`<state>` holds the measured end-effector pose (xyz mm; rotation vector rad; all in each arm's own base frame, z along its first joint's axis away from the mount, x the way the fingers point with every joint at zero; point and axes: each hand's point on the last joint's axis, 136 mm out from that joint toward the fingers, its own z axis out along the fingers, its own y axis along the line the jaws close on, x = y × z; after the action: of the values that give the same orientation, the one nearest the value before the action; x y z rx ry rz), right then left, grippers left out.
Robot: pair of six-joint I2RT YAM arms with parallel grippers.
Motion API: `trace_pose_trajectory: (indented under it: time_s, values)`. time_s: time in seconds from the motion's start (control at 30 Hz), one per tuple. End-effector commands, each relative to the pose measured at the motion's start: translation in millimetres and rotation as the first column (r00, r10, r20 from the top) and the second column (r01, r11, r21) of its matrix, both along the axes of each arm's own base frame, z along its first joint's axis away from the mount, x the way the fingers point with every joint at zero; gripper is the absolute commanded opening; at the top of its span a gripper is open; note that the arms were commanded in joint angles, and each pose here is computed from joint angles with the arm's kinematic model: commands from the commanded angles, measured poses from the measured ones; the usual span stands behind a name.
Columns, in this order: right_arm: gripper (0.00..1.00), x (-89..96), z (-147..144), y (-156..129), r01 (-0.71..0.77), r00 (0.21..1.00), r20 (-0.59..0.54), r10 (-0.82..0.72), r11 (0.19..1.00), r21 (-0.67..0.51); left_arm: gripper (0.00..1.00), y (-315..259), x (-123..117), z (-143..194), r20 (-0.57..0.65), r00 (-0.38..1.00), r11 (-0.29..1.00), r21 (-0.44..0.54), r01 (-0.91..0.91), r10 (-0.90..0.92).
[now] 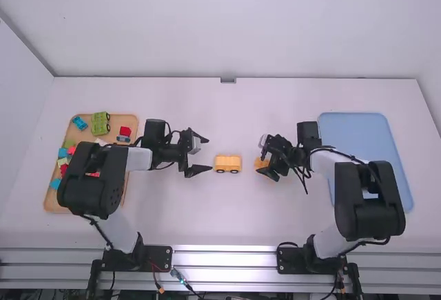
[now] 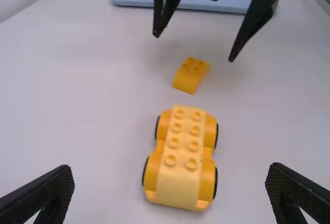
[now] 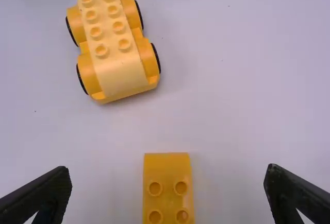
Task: Assemble lego blocks to make yellow taxi
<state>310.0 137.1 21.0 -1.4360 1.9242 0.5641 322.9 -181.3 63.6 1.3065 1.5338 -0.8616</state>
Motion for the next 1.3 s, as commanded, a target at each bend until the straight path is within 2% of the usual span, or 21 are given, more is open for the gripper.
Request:
trace_pose_trajectory:
  time_s: [0.0, 0.2, 0.3, 0.37, 0.53, 0.67, 0.9, 0.97, 1.1, 1.13, 1.27]
  values:
    - [0.99, -11.2, -7.3, 2.5, -0.017, 1.0, -0.014, 0.017, 1.0, 0.024, 0.99, -7.4, -2.5, 0.5, 0.067, 0.995, 0.996, -0.036, 0.081, -0.079]
    - [1.0, -14.9, -16.3, 0.3, -0.014, 0.999, 0.045, 0.013, 0.999, 0.029, 0.99, -16.7, -2.0, -13.3, 0.07, 0.992, 0.993, -0.036, 0.109, -0.106]
    - [0.94, -14.3, -16.1, -2.2, -0.008, 0.997, 0.073, 0.004, 0.999, 0.054, 0.99, -21.0, -4.7, -13.5, 0.07, 0.99, 0.992, -0.036, 0.122, -0.119]
    - [0.93, -13.3, -16.3, -2.7, -0.009, 0.997, 0.081, 0.002, 0.997, 0.08, 0.99, -24.2, -6.3, -13.1, 0.072, 0.989, 0.991, -0.036, 0.131, -0.128]
    - [0.94, -3.2, -22.0, -10.4, 0.001, 0.998, 0.063, -0.012, 0.984, 0.177, 0.99, -30.7, -5.6, -9.5, 0.019, 0.993, 0.991, -0.059, 0.117, -0.116]
    - [0.91, 0.1, -29.3, -13.5, -0.013, 0.998, 0.055, 0.001, 0.977, 0.211, 0.99, -30.6, -5.7, -9.3, 0.02, 0.993, 0.991, -0.06, 0.118, -0.117]
    - [0.76, 1.4, -39.6, -13.5, -0.046, 0.998, 0.058, 0.033, 0.967, 0.25, 0.99, -31.1, -7.4, -10.0, 0.008, 0.993, 0.991, -0.061, 0.12, -0.12]
    - [0.65, 2.5, -42.6, -14.1, -0.046, 0.998, 0.055, 0.033, 0.967, 0.251, 0.99, -30.9, -7.3, -9.9, 0.009, 0.993, 0.991, -0.062, 0.12, -0.12]
    - [0.54, 3.9, -47.5, -13.8, -0.043, 0.999, 0.04, 0.034, 0.966, 0.254, 0.99, -31.0, -7.4, -10.0, 0.008, 0.993, 0.991, -0.061, 0.12, -0.12]
    - [0.47, 4.4, -49.8, -14.1, -0.041, 0.999, 0.034, 0.033, 0.966, 0.254, 0.99, -31.3, -8.0, -10.3, 0.005, 0.993, 0.991, -0.061, 0.121, -0.121]
    - [0.38, 3.2, -51.5, -14.0, -0.036, 0.999, 0.017, 0.033, 0.966, 0.257, 0.99, -31.0, -8.2, -10.8, 0.001, 0.993, 0.991, -0.06, 0.12, -0.12]
